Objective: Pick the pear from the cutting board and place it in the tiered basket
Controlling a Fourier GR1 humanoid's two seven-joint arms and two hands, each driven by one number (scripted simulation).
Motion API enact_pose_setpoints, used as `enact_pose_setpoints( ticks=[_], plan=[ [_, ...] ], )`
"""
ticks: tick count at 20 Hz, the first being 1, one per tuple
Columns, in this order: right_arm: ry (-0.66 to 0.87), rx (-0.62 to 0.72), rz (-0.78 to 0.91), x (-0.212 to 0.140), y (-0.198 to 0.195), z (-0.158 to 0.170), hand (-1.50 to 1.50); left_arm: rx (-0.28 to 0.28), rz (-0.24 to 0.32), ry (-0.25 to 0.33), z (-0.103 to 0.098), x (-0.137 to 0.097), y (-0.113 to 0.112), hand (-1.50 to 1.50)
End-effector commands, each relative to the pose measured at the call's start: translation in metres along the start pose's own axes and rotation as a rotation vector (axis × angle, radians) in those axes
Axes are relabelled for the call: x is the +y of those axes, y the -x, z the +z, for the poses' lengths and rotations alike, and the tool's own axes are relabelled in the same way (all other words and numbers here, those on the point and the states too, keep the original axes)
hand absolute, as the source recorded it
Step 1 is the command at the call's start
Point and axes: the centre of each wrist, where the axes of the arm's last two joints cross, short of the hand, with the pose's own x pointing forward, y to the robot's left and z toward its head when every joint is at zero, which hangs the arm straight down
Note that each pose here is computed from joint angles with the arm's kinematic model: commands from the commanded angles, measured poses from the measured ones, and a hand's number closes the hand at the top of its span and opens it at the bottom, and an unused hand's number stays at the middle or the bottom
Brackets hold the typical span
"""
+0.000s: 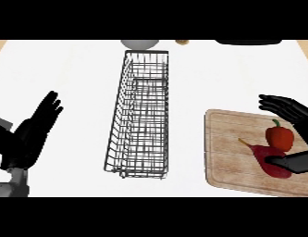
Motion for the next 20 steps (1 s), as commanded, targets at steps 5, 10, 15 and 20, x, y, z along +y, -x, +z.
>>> enact_pose_setpoints(
  ticks=[5,10,15,20],
  plan=[
    [-0.222,0.083,0.596,-0.054,-0.099,0.005,-1.5,0.016,-0.012,0.001,0.004,0.006,0.005,0.0],
    [-0.549,0.269,0.778,-0.047,-0.132,-0.002,-1.5,-0.013,-0.01,0.022,-0.004,0.001,-0.014,0.0],
    [-0.657,0.312,0.806,-0.028,-0.129,0.0,-1.5,0.006,0.006,-0.004,0.006,0.001,-0.012,0.0],
    [-0.57,0.333,0.812,-0.002,-0.125,-0.004,-1.5,0.011,-0.009,-0.011,-0.002,0.001,-0.004,0.0]
  ],
)
